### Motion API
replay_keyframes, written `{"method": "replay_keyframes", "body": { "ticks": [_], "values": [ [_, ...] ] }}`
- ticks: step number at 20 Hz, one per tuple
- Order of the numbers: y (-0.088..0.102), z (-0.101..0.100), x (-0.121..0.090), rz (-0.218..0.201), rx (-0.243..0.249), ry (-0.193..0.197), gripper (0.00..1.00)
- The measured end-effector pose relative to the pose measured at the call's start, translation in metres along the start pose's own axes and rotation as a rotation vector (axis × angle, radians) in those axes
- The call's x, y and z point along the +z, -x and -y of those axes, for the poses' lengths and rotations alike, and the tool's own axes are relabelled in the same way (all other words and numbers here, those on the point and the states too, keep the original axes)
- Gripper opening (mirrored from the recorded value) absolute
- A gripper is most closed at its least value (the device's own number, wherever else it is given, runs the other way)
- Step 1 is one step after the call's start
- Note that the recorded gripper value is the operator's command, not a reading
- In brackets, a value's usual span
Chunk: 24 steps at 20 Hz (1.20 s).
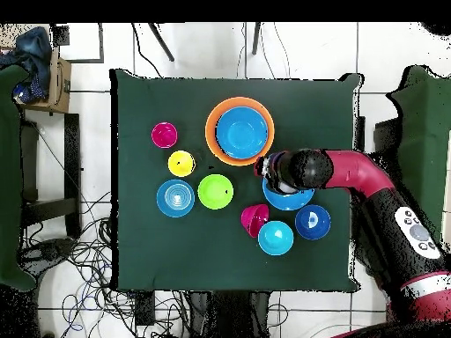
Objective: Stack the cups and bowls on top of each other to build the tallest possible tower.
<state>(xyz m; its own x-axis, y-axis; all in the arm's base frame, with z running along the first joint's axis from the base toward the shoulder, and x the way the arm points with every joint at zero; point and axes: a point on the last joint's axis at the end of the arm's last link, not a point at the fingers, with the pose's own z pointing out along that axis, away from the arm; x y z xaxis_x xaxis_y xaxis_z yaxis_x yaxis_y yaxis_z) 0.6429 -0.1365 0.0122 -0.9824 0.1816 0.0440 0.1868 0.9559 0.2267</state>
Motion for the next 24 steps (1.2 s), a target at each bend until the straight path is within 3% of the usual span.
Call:
{"method": "replay_keyframes", "body": {
  "ticks": [9, 24],
  "values": [
    [-0.0013, 0.0005, 0.0009, -0.001, -0.004, -0.004, 1.00],
    [-0.0071, 0.0077, 0.0088, 0.002, -0.046, -0.047, 1.00]
  ]
}}
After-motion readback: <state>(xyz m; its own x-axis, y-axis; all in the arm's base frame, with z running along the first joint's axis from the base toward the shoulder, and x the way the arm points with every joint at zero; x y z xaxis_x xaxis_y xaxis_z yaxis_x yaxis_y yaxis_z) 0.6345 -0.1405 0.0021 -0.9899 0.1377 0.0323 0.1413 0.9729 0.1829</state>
